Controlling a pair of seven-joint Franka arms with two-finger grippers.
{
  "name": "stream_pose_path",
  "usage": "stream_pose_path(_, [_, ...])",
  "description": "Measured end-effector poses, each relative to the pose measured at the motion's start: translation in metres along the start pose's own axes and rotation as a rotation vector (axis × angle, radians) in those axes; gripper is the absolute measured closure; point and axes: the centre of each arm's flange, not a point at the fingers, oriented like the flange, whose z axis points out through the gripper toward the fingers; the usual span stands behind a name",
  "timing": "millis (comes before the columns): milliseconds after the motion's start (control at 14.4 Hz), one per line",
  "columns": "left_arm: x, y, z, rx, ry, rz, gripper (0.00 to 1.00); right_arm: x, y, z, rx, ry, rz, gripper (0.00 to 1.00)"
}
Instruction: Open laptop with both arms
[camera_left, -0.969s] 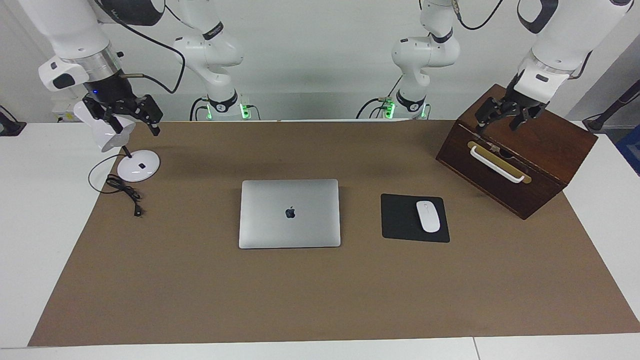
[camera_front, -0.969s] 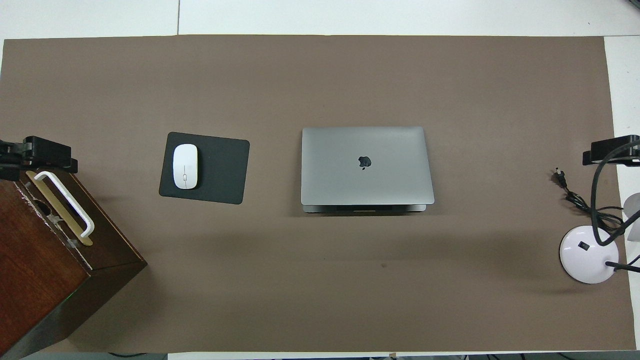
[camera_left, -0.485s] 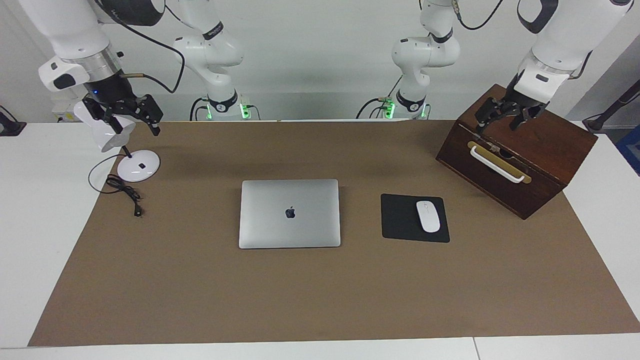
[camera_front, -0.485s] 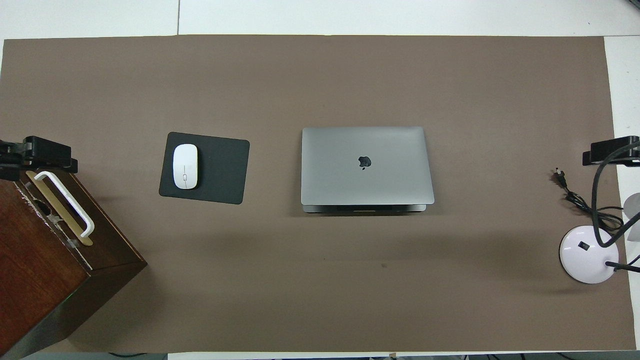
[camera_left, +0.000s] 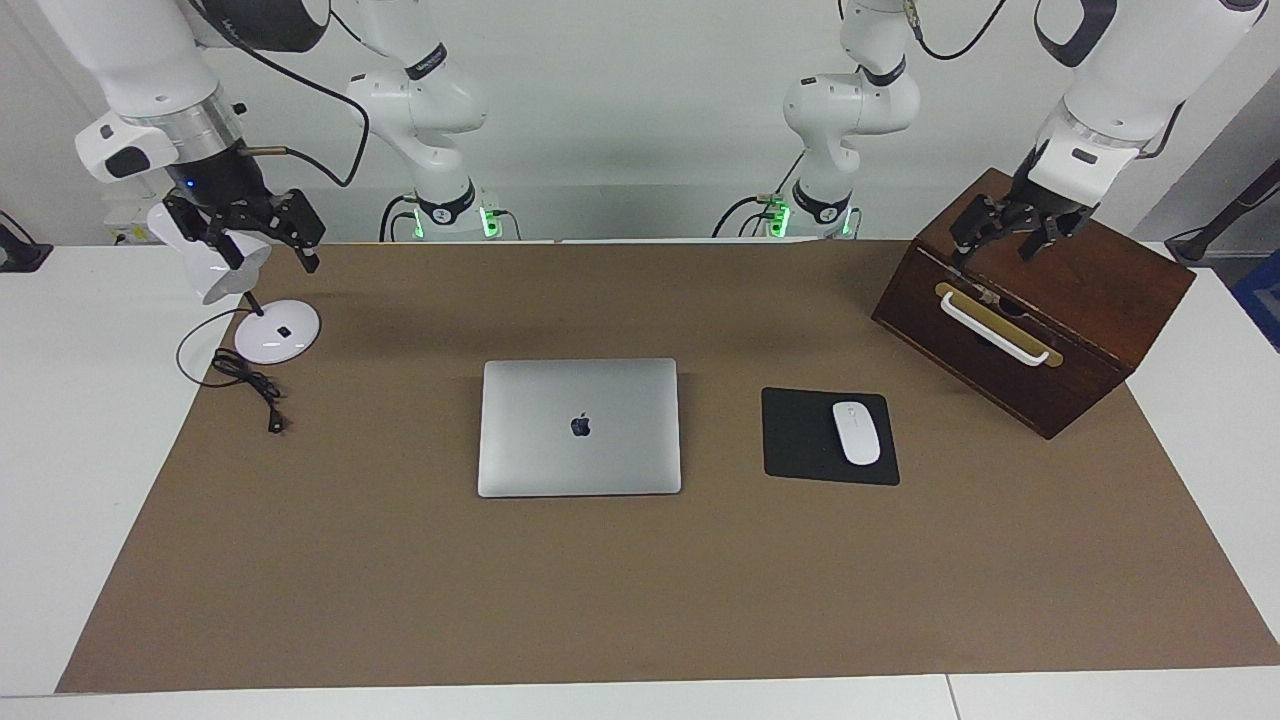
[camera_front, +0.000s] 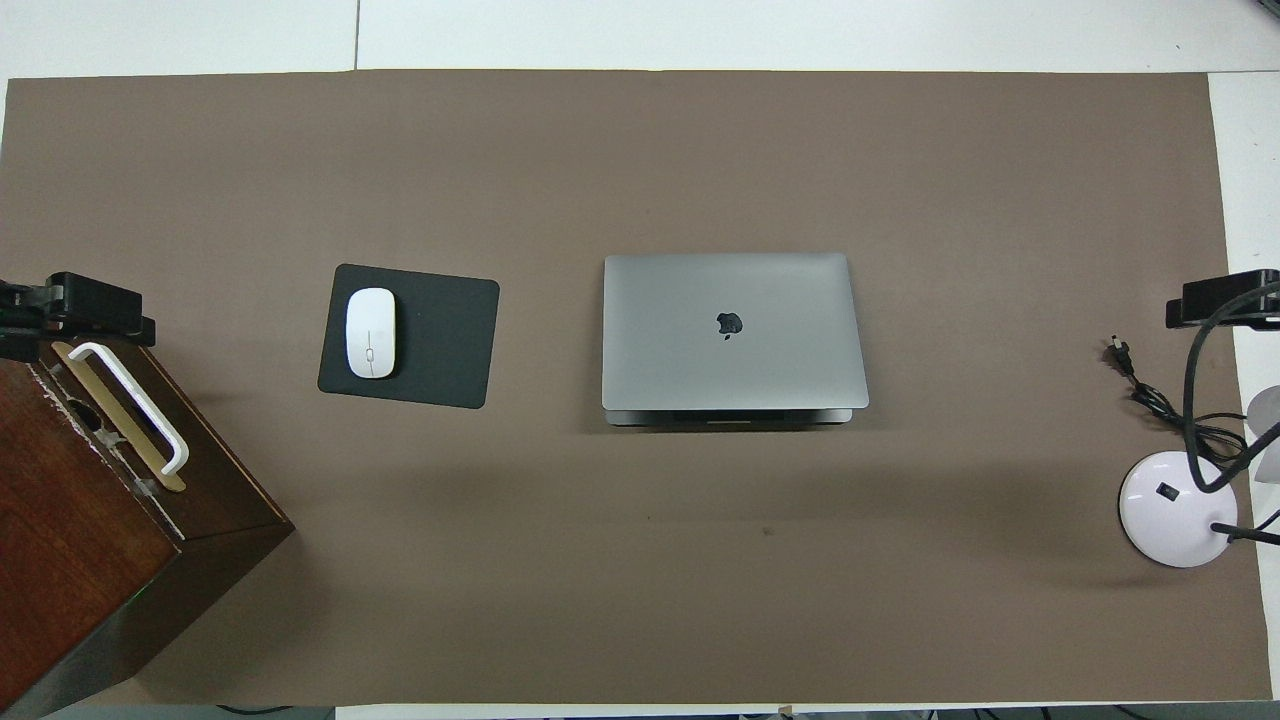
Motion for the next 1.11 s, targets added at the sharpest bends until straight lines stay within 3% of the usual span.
stream_pose_path(554, [0.0, 0.0, 0.0, 0.0, 0.0, -0.001, 0.0, 0.001, 0.001, 0.004, 0.0, 0.008, -0.027, 0.0])
stream_pose_path(692, [0.0, 0.0, 0.0, 0.0, 0.0, 0.001, 0.0, 0.004, 0.001, 0.003, 0.0, 0.029, -0.029, 0.0])
stream_pose_path(831, [0.0, 0.003, 0.0, 0.0, 0.0, 0.005, 0.0, 0.006, 0.001, 0.008, 0.0, 0.049, -0.029, 0.1])
stream_pose_path(1108, [0.0, 0.004, 0.0, 0.0, 0.002, -0.029, 0.0, 0.016, 0.0, 0.037, 0.002, 0.126, -0.029, 0.1])
